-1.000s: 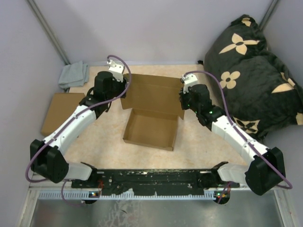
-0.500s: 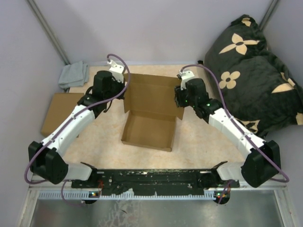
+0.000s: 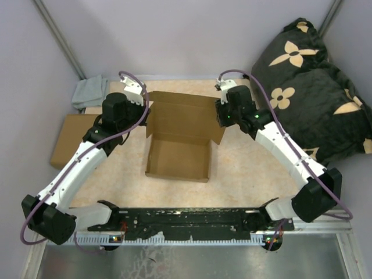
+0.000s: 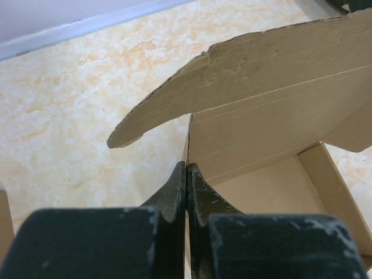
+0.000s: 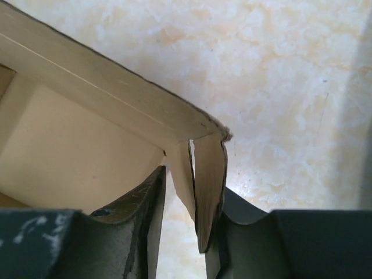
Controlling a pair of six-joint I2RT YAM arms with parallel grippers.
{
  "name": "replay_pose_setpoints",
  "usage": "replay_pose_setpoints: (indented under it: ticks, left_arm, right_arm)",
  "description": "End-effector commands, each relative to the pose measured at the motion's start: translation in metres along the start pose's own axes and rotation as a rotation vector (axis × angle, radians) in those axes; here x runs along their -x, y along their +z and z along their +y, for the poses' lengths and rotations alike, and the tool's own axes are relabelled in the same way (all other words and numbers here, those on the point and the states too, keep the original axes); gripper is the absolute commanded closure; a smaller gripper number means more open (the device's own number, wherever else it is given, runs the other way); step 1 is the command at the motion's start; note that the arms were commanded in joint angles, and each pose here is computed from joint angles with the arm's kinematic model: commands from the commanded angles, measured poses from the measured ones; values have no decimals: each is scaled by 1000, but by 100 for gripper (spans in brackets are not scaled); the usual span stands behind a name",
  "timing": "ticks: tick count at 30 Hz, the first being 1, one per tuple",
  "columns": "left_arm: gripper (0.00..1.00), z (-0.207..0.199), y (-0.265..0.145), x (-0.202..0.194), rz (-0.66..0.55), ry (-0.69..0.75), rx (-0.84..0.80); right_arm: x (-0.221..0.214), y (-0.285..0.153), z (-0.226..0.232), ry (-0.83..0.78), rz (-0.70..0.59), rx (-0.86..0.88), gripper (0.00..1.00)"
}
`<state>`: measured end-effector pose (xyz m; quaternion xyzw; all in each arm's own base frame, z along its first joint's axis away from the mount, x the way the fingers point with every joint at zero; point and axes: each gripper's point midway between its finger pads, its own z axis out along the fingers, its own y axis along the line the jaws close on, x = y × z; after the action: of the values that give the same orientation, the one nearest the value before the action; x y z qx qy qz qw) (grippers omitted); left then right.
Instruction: Fold the paper box
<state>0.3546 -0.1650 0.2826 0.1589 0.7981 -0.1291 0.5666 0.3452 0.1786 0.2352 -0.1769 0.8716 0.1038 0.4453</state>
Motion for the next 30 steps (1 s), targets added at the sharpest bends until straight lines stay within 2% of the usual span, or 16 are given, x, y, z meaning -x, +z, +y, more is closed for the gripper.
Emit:
replay_pose_setpoints:
  ticks: [1,10,15,19,30]
  left_arm:
    - [100,-2,-5,3,-30,-12,-15]
    - [100,-5,-5,1,-32,-25,-28]
    - [100,-17,-4,1,-31,-67,-86]
    - [100,-30,-4,3,-37,-101,-151]
    - [100,-48,3,26,-127,-256,-231]
  right_arm:
    - [-3,1,6,-40,67,45,72]
    - [-16,14,2,-10,142,8,91]
    - [-8,17,16,73,142,58,95]
    - [3,17,23,138,97,76,99]
    - [43,9,2,202,-119,-45,97]
